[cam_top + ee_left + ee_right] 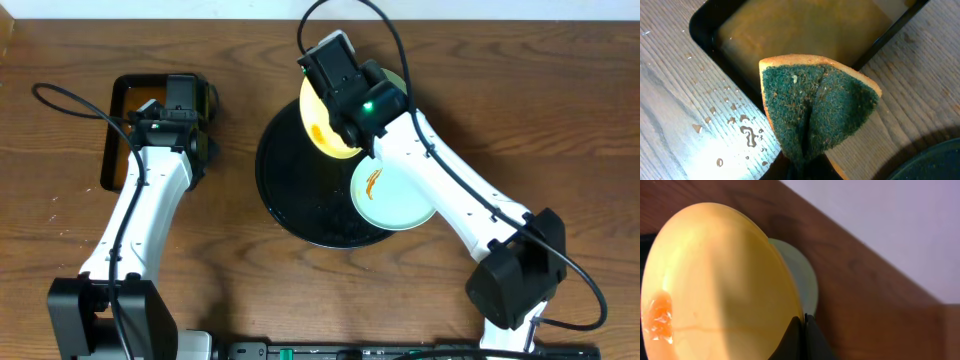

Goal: Clean dirty plates on tray and stack at the side
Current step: 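Grip the yellow plate rim with the right gripper and lift it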

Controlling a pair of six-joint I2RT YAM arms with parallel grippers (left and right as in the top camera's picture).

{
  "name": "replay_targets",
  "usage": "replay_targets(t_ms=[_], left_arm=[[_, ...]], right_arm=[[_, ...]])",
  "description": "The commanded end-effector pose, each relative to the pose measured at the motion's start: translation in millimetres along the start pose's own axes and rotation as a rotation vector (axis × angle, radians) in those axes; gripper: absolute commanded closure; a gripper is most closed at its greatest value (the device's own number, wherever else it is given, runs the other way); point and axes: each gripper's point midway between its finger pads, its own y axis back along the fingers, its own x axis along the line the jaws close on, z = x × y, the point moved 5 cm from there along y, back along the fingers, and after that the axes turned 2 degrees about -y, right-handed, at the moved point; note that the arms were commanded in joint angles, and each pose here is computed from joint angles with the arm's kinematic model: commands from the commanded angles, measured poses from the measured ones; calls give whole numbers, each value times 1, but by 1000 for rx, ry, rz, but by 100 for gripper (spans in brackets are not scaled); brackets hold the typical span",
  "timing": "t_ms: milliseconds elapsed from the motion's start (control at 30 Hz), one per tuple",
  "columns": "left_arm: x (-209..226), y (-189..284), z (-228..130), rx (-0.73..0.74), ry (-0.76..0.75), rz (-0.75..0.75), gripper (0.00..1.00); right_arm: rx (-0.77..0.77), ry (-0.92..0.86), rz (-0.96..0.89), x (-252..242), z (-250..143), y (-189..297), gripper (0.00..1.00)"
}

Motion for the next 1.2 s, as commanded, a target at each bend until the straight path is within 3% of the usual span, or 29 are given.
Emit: replay_targets(t_ms=[0,367,700,900,1167], left_arm=[[-1,5,9,-31,-3,1,92],[-1,5,9,-32,-3,1,92],[-1,5,9,-31,-4,1,92],[-1,5,9,-31,-4,1,92],[-1,5,9,-30,-4,2,92]], right_arm=[[-41,135,-129,-13,12,21,99],[-82,483,-345,-5,34,53,99],[-121,537,-367,8,43,68,99],[-132,438,-359,4,42,65,99],[-95,110,-223,-22,26,27,99]])
